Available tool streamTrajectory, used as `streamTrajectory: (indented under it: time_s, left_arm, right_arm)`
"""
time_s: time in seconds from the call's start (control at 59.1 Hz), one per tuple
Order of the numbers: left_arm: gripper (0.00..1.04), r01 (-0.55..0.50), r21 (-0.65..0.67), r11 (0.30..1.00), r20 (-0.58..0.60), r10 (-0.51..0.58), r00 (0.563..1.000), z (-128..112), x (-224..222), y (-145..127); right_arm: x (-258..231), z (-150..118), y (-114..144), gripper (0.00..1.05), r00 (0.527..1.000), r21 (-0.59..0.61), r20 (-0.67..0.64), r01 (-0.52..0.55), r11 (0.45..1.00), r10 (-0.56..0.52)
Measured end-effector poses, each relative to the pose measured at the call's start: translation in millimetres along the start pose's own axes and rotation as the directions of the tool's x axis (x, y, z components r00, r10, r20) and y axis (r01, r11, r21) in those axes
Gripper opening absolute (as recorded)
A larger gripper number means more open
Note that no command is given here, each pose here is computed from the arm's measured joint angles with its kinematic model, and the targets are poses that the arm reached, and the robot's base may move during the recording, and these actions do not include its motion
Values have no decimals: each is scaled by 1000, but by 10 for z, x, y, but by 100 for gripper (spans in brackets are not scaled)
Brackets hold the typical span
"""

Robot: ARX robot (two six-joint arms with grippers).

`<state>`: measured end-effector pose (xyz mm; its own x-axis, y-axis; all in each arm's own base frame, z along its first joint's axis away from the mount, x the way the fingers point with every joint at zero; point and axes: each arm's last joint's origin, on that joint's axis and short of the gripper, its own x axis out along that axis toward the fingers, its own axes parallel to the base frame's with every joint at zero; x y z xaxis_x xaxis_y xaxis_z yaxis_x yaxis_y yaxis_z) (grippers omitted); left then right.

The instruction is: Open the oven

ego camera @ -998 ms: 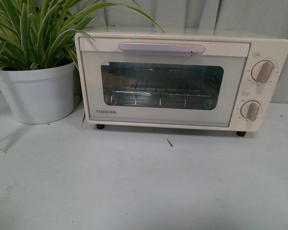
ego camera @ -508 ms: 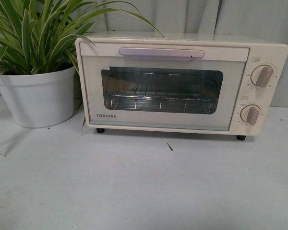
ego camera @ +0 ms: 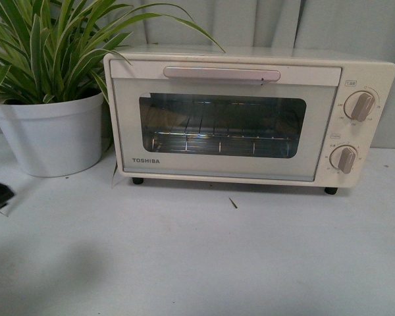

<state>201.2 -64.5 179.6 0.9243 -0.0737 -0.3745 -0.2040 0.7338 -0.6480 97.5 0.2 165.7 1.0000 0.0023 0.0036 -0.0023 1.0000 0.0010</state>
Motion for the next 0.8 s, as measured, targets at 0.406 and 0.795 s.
streamTrajectory:
  time_s: [0.406,0.795]
  left_arm:
    - [98,71,-66,995,-92,-76,993,-154,590,-553]
    - [98,46,-137,989,-153,-67,986,-279,889,-630]
  right_arm:
    - [0,0,0,95,1000,0,0,0,1000,0]
    - [0,0,0,95,1000,0,0,0,1000,0]
